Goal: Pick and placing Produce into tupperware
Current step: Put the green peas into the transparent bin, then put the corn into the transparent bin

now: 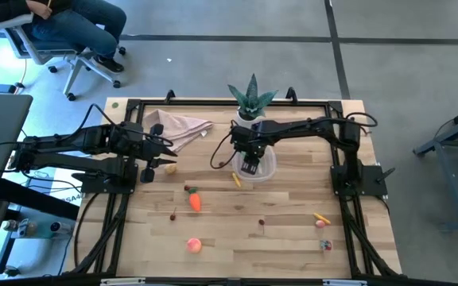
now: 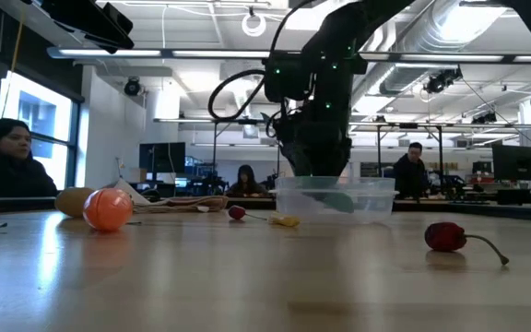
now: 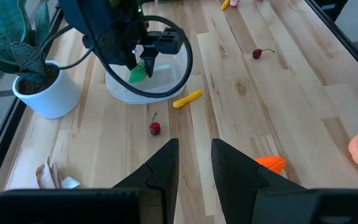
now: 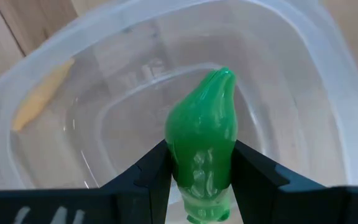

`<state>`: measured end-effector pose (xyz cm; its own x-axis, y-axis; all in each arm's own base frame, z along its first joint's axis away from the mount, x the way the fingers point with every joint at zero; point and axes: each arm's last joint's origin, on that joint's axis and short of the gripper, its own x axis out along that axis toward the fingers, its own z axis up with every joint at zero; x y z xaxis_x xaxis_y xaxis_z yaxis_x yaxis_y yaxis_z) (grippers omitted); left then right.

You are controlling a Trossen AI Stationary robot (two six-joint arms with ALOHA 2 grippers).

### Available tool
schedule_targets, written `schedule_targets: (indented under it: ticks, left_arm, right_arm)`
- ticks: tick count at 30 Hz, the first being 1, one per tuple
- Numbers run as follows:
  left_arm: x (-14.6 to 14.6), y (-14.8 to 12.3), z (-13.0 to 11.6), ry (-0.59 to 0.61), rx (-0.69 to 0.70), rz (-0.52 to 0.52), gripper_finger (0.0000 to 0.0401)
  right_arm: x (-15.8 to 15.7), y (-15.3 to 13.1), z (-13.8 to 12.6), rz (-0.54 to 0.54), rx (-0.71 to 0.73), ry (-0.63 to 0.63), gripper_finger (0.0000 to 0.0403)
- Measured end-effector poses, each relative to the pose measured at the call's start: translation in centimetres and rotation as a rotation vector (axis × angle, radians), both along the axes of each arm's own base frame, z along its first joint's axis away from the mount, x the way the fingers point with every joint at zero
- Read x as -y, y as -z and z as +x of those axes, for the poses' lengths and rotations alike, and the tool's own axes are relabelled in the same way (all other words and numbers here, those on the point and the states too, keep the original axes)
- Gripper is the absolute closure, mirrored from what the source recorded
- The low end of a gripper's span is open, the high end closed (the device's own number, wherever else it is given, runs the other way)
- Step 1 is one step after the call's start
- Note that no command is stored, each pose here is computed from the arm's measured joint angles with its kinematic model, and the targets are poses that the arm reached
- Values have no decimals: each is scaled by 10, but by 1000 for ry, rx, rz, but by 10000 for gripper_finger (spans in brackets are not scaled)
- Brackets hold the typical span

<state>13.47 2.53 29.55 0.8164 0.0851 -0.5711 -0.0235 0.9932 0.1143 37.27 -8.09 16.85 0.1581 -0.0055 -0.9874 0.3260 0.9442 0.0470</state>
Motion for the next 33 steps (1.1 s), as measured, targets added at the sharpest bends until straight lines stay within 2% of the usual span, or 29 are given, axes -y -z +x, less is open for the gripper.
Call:
schedule_targets:
  ticks: [13, 24, 33]
  left_arm:
    - [0, 0, 0, 0, 0, 0, 318]
    - [0, 0, 0, 0, 0, 0, 318]
    - [0, 0, 0, 0, 0, 0, 318]
  right_arm:
    - [0, 1, 0, 32, 5, -2, 270]
    - [0, 1, 2, 28, 19, 13, 200]
    - [1, -12, 3, 30, 1, 9, 195]
